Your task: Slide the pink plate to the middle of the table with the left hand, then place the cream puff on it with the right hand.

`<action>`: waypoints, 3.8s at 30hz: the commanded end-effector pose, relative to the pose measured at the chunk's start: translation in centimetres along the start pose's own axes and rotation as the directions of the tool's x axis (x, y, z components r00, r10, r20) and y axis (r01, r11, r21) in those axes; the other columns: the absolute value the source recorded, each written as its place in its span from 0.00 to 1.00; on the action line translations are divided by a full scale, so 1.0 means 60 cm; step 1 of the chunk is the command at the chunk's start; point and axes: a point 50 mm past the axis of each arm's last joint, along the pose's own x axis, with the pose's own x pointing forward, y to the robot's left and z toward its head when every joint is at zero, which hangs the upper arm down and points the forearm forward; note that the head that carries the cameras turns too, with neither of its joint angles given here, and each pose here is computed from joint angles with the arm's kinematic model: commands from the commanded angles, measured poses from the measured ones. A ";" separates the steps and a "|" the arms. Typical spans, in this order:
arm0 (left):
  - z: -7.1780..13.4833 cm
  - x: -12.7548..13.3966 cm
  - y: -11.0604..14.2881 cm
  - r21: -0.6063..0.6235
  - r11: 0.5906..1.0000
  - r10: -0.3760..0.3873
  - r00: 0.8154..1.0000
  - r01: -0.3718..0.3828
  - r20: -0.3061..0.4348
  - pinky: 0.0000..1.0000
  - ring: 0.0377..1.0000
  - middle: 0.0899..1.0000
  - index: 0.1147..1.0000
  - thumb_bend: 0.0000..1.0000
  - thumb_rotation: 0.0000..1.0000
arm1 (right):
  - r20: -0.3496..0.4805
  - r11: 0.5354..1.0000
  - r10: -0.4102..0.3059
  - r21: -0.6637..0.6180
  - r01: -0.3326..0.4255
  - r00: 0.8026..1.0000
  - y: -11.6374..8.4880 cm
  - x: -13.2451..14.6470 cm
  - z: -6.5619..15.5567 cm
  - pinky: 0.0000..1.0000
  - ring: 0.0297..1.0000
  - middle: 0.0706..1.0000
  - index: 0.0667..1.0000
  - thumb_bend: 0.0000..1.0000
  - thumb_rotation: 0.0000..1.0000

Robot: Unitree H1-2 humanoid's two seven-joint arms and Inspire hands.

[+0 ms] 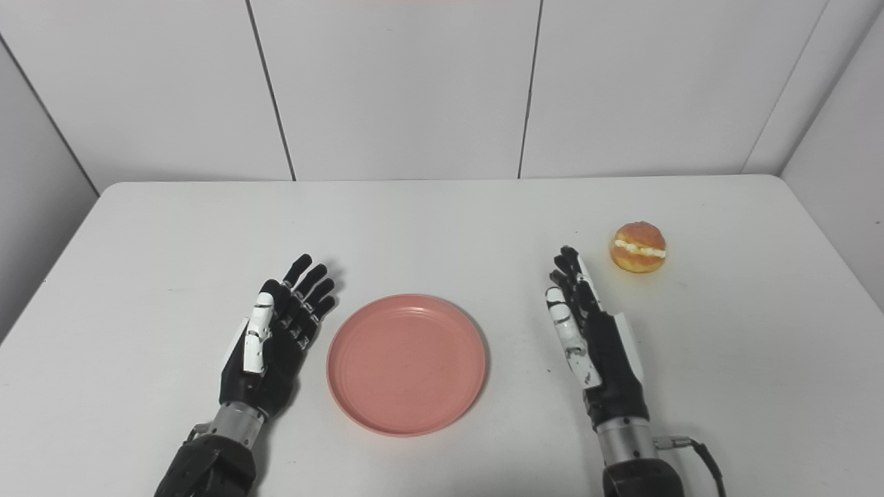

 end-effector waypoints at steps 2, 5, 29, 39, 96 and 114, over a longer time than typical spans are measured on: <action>-0.038 -0.024 0.027 0.018 0.998 0.057 0.993 -0.055 -0.100 0.95 0.93 0.92 0.89 0.42 1.00 | 0.117 0.997 -0.015 -0.075 0.024 0.993 -0.023 0.022 0.042 0.94 0.95 0.95 0.97 0.52 0.99; -0.041 -0.025 0.032 0.023 0.998 0.055 0.993 -0.053 -0.100 0.96 0.93 0.92 0.90 0.41 1.00 | 0.146 0.995 -0.019 -0.097 0.034 0.989 -0.035 0.034 0.054 0.93 0.95 0.95 0.97 0.53 0.98; -0.062 -0.042 0.065 0.034 0.999 0.039 0.993 -0.035 -0.116 0.99 0.95 0.94 0.92 0.35 1.00 | 0.217 0.833 -0.084 -0.520 0.188 0.973 -0.159 0.138 0.089 0.81 0.87 0.89 0.90 0.71 0.80; -0.060 -0.044 0.070 0.038 0.999 0.035 0.993 -0.031 -0.116 0.99 0.95 0.95 0.93 0.34 1.00 | 0.161 0.698 -0.105 -0.691 0.188 0.981 -0.180 0.180 0.093 0.77 0.88 0.92 0.94 0.86 0.56; -0.050 -0.048 0.056 0.050 0.999 0.024 0.994 -0.019 -0.111 0.98 0.94 0.93 0.92 0.34 1.00 | -0.247 0.540 -0.186 -0.834 -0.111 0.951 -0.234 0.307 -0.047 0.74 0.85 0.91 0.94 0.89 0.51; -0.048 -0.050 0.053 0.057 0.998 0.015 0.993 -0.008 -0.119 0.98 0.94 0.93 0.92 0.34 1.00 | -0.304 0.558 -0.187 -0.815 -0.153 0.934 -0.226 0.329 -0.050 0.59 0.69 0.74 0.78 0.79 0.33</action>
